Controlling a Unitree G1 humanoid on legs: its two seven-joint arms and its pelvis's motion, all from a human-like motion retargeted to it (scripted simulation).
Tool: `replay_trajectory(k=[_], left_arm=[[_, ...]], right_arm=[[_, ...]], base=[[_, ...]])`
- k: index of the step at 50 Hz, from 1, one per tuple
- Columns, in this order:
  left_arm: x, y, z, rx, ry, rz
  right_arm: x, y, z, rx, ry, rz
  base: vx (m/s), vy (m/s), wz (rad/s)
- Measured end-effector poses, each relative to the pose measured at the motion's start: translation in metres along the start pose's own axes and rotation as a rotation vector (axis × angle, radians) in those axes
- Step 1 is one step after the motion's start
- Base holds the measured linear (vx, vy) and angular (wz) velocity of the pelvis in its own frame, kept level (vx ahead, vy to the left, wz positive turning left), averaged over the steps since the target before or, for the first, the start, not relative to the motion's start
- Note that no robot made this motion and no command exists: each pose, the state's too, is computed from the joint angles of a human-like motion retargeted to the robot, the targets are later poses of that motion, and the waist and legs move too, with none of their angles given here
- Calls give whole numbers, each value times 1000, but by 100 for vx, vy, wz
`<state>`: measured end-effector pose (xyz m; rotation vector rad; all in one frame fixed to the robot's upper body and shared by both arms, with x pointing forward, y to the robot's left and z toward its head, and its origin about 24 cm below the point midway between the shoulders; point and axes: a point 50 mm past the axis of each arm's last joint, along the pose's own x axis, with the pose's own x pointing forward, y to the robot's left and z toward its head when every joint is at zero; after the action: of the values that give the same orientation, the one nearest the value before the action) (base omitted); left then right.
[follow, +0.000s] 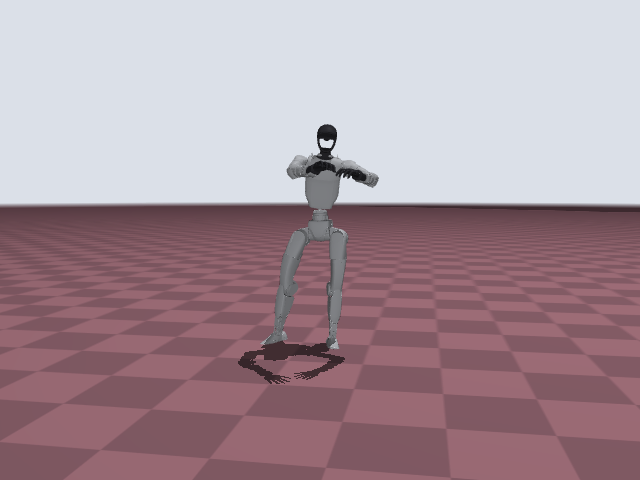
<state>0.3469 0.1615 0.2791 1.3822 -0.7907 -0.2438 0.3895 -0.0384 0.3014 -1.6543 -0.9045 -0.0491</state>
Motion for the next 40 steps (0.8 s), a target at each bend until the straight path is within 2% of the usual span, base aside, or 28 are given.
replay_trajectory(k=[16, 40], left_arm=[[-5, -1, -8, 18, 29, -22], [-27, -8, -25, 28, 103, -63]], right_arm=[[-7, 1, -47, -52, 153, 50], [-28, 7, -80, -45, 240, 79]], base=[[0, 0, 0], [0, 0, 0]])
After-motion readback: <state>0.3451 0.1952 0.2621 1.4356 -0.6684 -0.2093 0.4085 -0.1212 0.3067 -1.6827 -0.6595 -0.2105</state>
